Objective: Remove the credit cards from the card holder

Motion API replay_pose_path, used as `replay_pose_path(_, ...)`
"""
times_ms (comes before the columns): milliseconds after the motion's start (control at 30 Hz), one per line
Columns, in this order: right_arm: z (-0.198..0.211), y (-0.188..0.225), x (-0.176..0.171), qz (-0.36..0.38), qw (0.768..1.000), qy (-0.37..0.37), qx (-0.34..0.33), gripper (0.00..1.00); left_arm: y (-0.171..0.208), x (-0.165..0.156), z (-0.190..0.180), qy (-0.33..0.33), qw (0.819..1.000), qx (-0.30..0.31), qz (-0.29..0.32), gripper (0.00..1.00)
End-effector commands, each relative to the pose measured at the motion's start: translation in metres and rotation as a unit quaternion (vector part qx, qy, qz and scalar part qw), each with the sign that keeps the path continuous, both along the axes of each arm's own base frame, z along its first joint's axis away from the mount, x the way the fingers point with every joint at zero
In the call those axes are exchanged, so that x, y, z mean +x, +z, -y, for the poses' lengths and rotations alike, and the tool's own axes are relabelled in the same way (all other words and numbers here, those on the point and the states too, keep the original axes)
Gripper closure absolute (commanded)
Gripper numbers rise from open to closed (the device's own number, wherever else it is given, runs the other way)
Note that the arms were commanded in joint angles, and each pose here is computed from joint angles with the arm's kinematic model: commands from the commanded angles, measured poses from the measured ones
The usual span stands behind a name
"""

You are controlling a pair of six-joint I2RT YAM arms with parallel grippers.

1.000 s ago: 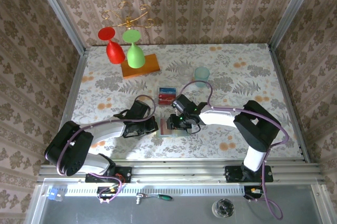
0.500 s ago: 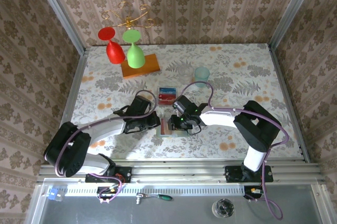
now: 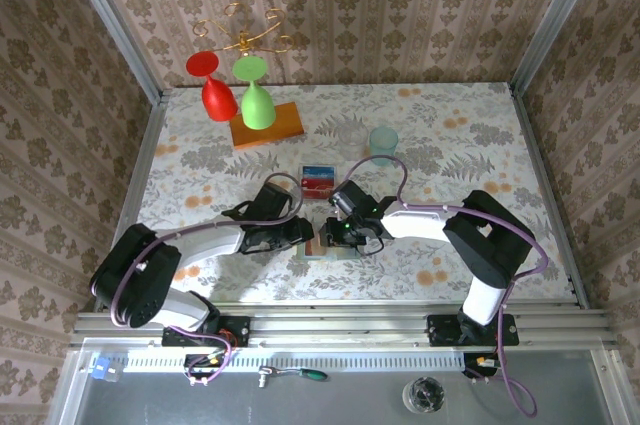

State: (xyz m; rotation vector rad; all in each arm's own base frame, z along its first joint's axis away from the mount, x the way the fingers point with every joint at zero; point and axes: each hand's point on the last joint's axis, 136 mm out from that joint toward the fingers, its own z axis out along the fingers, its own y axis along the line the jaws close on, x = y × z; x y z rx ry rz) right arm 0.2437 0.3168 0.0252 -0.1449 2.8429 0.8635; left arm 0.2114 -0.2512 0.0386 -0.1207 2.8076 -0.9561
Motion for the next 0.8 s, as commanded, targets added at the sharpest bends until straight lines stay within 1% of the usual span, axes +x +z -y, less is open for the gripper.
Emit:
replay_pose_path(0, 0.005, -0.007, -0.007, -0.022, 1.000, -0.007, 0.005, 0.71, 0.009, 0.005, 0.011, -0.006, 1.000, -0.017, 0.004, 0.67)
replay_pose_path(233, 0.006, -0.009, -0.007, -0.031, 0.999, -0.016, 0.022, 0.72, 0.006, 0.005, 0.013, -0.007, 1.000, -0.015, 0.000, 0.69)
replay_pose_path(500, 0.009, -0.012, -0.007, -0.040, 0.999, -0.020, 0.027, 0.73, 0.003, 0.005, 0.020, -0.013, 1.000, -0.016, -0.009, 0.73)
replay_pose_path(600, 0.009, -0.013, -0.007, -0.041, 0.999, -0.021, 0.028, 0.73, 0.003, 0.005, 0.022, -0.016, 1.000, -0.016, -0.010, 0.77)
replay_pose_path(767, 0.009, -0.014, -0.008, -0.042, 0.998, -0.021, 0.030, 0.73, 0.004, 0.006, 0.025, -0.015, 1.000, -0.020, -0.009, 0.80)
